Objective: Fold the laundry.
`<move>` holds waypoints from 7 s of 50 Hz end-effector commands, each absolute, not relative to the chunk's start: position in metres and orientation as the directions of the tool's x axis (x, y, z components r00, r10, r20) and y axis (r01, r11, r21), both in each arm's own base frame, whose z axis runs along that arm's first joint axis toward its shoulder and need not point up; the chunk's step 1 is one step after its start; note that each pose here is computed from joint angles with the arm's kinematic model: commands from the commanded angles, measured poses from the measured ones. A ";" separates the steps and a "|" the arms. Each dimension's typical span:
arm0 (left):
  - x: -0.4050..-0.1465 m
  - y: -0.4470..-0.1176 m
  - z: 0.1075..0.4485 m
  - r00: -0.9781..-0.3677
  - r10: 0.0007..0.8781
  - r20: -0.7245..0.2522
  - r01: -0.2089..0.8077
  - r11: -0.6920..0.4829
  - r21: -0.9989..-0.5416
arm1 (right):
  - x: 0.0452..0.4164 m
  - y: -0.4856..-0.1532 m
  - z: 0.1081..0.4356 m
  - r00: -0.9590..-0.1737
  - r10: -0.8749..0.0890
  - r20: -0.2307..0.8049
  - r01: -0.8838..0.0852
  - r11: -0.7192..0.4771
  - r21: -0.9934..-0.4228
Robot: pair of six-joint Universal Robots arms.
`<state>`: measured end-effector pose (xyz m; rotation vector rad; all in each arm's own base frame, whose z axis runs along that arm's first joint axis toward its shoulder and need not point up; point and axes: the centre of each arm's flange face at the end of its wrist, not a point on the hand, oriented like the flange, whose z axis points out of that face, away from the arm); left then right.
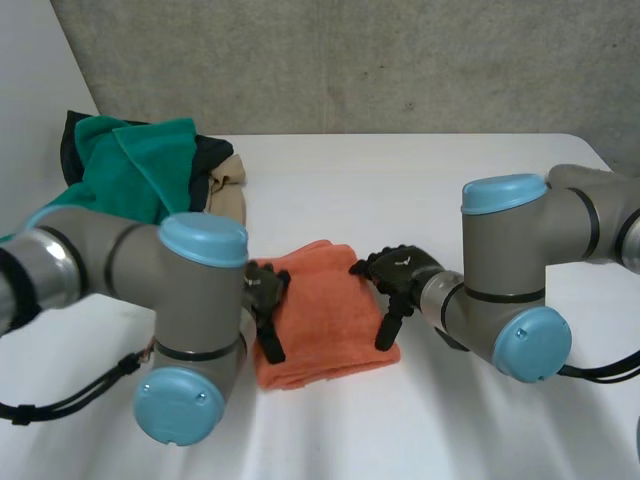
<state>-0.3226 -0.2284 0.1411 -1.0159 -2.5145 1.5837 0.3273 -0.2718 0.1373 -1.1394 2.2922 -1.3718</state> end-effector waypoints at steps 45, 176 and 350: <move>-0.341 -0.238 0.283 -0.500 0.845 -0.190 0.174 -0.118 -0.978 | 0.355 -0.187 0.098 -0.537 -0.681 0.498 -0.472 -0.247 -0.846; -0.181 -0.512 0.136 -0.743 0.180 -0.644 0.603 -0.236 -0.762 | 0.214 -0.283 0.166 -0.655 -0.527 0.541 -0.522 -0.202 -0.829; -0.294 -0.191 0.119 -0.695 0.673 -0.253 0.440 0.121 -0.890 | 0.221 -0.264 0.214 -0.599 -0.552 0.580 -0.672 -0.046 -0.739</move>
